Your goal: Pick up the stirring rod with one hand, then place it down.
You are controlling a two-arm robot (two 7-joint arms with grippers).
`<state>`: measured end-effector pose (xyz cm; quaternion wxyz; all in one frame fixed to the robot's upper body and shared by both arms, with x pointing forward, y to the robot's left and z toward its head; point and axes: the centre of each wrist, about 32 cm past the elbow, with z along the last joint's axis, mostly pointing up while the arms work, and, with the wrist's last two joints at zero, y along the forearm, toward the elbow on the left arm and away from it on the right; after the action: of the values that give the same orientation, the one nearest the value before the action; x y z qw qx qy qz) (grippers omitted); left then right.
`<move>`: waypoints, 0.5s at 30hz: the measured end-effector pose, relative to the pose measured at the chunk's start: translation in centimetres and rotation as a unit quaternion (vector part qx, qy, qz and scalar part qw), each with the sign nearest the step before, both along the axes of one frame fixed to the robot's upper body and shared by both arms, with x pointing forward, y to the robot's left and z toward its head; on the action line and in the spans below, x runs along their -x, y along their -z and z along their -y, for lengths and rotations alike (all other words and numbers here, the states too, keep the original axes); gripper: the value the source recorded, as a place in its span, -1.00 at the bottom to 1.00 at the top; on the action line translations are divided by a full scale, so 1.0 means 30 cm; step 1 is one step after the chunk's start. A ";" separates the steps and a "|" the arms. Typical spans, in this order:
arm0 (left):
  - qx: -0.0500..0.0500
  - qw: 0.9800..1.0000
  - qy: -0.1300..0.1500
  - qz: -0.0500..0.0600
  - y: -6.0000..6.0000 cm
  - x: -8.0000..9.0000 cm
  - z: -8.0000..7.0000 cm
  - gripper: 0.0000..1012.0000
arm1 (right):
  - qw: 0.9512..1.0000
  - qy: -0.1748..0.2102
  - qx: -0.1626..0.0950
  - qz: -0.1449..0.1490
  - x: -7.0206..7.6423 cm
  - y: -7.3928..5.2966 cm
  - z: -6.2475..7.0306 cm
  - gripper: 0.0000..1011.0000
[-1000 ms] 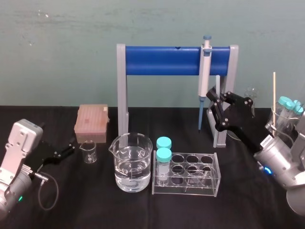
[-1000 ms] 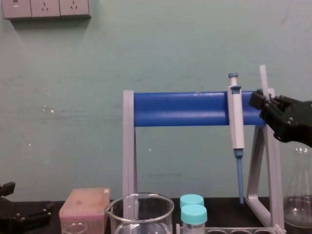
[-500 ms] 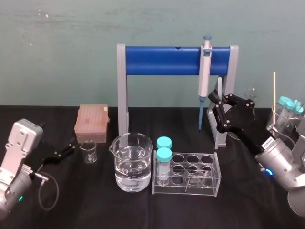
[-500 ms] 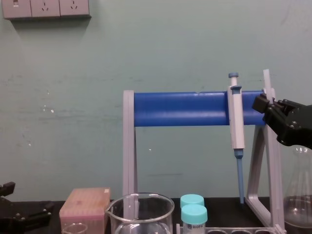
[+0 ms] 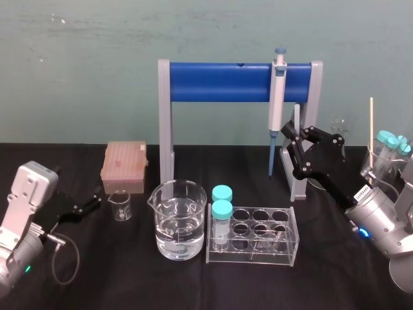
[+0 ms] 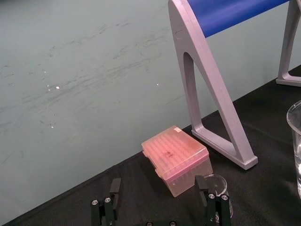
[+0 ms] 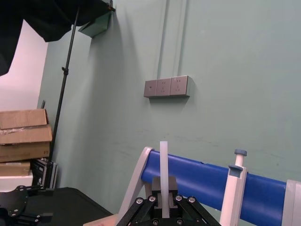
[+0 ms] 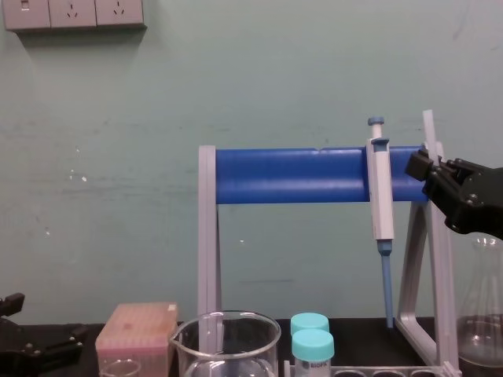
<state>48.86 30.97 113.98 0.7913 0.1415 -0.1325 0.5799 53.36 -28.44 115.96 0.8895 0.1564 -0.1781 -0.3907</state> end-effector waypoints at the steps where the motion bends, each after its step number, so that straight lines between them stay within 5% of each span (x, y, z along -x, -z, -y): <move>1: 0.000 1.000 0.000 0.000 0.000 0.000 0.000 0.98 | 1.000 0.000 0.000 0.000 0.000 0.000 0.000 -0.87; 15: 0.000 1.000 0.000 0.000 0.000 0.000 0.000 0.98 | 1.000 -0.001 0.000 0.000 -0.001 -0.001 -0.001 -0.87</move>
<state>48.86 30.97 113.98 0.7913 0.1415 -0.1325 0.5799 53.39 -28.42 115.99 0.8897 0.1569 -0.1783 -0.3899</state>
